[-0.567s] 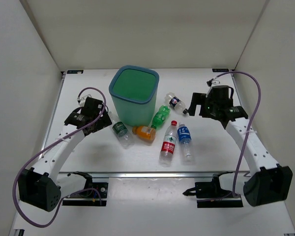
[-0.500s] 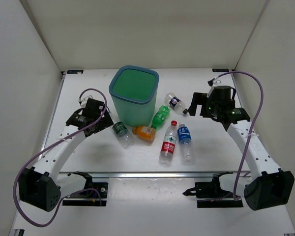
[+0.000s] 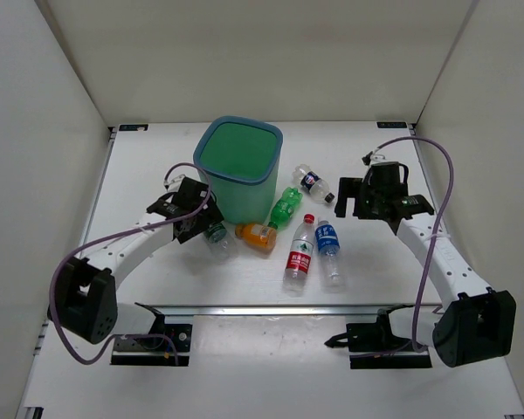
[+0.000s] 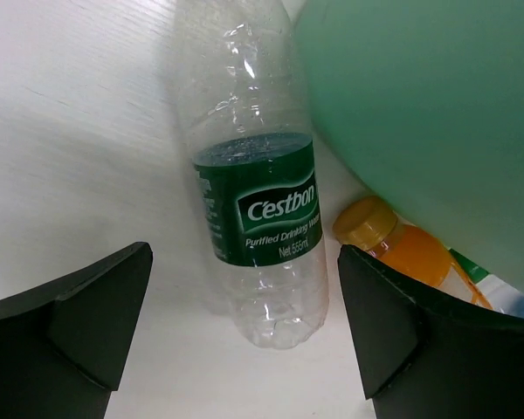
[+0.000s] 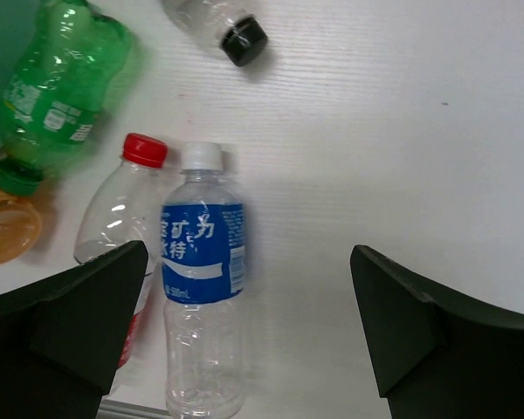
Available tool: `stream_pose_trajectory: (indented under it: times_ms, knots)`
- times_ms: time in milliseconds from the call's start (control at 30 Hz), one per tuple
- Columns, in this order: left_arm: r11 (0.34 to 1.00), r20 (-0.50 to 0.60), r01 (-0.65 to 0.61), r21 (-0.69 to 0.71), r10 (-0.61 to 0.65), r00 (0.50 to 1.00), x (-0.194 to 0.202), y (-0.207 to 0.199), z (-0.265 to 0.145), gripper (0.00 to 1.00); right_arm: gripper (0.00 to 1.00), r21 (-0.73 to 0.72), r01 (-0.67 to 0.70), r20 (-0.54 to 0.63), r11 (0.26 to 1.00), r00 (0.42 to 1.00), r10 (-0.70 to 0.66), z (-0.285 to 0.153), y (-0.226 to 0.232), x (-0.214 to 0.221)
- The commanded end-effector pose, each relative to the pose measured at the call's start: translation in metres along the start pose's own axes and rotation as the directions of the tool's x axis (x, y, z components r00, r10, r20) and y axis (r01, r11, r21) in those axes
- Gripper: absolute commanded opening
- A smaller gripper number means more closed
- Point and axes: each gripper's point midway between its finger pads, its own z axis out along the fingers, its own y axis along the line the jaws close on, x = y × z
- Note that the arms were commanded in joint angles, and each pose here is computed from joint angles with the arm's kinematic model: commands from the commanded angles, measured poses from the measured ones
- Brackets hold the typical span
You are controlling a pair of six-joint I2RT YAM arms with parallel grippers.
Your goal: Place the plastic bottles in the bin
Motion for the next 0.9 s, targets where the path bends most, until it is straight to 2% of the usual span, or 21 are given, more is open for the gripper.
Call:
stream_pose_trajectory:
  times_ms: [0,233,367,433,500,567,667,767,833,867]
  knots:
    - [0.999,0.028,0.036,0.029,-0.037,0.999,0.000,-0.009,0.011,0.98,0.99,-0.007,-0.018,0.055,1.000,0.998,0.018,-0.008,-0.002,-0.010]
    - [1.000,-0.001,0.009,-0.014,-0.009,1.000,0.015,-0.003,0.039,0.98,0.99,0.002,-0.019,0.040,1.000,0.999,0.019,-0.007,-0.003,-0.003]
    - [0.998,-0.020,-0.006,-0.068,0.005,1.000,0.024,0.016,0.041,0.74,0.99,-0.015,-0.016,-0.004,1.000,1.000,0.016,0.000,0.005,0.011]
    - [0.997,-0.009,-0.002,-0.078,0.002,1.000,0.019,0.025,0.036,0.58,1.00,0.004,-0.013,-0.040,1.000,0.999,0.014,0.006,0.002,0.023]
    - [0.996,0.011,-0.005,-0.086,0.006,1.000,0.014,0.034,0.019,0.52,0.99,0.000,-0.021,-0.049,1.000,0.999,0.021,0.006,0.003,0.027]
    - [0.994,0.064,-0.011,-0.104,0.018,0.998,0.002,0.042,0.000,0.51,0.99,-0.004,-0.031,-0.079,1.000,0.996,0.030,0.009,0.002,0.040]
    - [0.993,0.201,-0.004,-0.118,0.028,0.979,-0.033,0.054,-0.049,0.51,0.99,-0.008,-0.040,-0.115,0.999,0.993,0.039,0.011,0.001,0.054]
    - [0.999,0.362,-0.017,-0.035,0.028,0.932,-0.081,0.046,-0.108,0.50,1.00,-0.018,-0.053,-0.153,0.998,0.987,0.049,0.017,0.003,0.068]
    - [0.997,0.477,-0.026,0.075,-0.013,0.879,-0.118,0.022,-0.151,0.44,1.00,-0.044,-0.019,-0.159,0.999,0.987,0.011,0.022,0.012,0.070]
    - [0.995,0.503,-0.051,0.089,-0.001,0.864,-0.125,0.013,-0.160,0.42,0.99,-0.048,-0.008,-0.166,0.999,0.986,0.000,0.024,0.015,0.073]
